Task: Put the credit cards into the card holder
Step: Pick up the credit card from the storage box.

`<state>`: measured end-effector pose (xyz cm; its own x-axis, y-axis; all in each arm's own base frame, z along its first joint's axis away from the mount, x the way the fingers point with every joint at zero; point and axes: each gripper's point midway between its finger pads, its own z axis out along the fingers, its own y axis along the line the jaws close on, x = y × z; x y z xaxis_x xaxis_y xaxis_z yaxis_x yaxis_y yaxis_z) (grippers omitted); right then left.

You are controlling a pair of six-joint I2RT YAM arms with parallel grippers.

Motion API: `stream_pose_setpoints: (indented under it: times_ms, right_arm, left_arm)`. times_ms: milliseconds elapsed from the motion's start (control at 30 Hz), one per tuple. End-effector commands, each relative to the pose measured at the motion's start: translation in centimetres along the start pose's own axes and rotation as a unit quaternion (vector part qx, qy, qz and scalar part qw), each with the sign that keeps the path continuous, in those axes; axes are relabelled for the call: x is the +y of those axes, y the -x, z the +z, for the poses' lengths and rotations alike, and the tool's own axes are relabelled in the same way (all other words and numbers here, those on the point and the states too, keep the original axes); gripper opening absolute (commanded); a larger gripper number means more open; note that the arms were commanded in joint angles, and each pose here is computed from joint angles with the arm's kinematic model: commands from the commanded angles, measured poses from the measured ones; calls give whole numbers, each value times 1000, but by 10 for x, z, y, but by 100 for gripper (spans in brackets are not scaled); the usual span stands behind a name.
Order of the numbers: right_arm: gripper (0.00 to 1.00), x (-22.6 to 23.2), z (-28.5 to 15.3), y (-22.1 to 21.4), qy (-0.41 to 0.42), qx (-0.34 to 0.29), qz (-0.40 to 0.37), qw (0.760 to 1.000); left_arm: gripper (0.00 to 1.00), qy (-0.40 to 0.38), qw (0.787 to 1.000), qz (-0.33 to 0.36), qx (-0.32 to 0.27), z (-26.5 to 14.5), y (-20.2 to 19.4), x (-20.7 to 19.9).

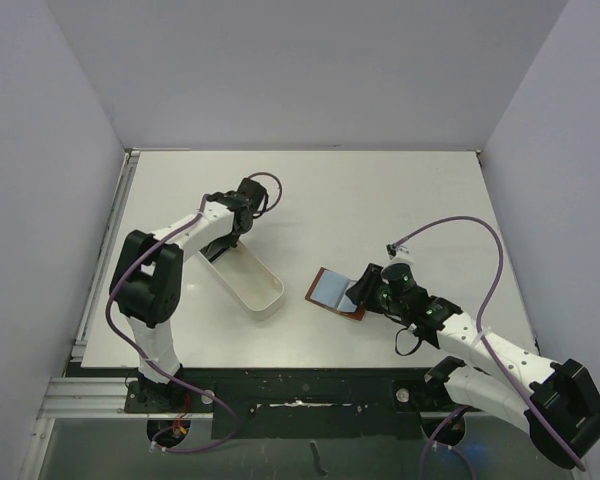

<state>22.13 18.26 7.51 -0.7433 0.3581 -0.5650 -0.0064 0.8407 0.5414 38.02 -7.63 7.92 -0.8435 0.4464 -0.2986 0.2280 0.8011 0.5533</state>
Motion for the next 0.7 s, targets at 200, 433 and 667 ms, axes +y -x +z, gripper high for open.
stream_pose_setpoints:
  times_ms: [200, 433, 667]
  right_arm:
    - [39, -28, -4, 8, -90, -13, 37, 995]
    - [40, -33, 12, 9, -109, 1, 5, 994]
    - [28, -41, 31, 2, -121, 31, -39, 991]
  left_arm:
    - [0, -72, 993, -76, -48, -55, 15, -1]
    - [0, -129, 977, -132, -105, -89, 36, 0]
    - [0, -311, 913, -195, -180, -150, 69, -36]
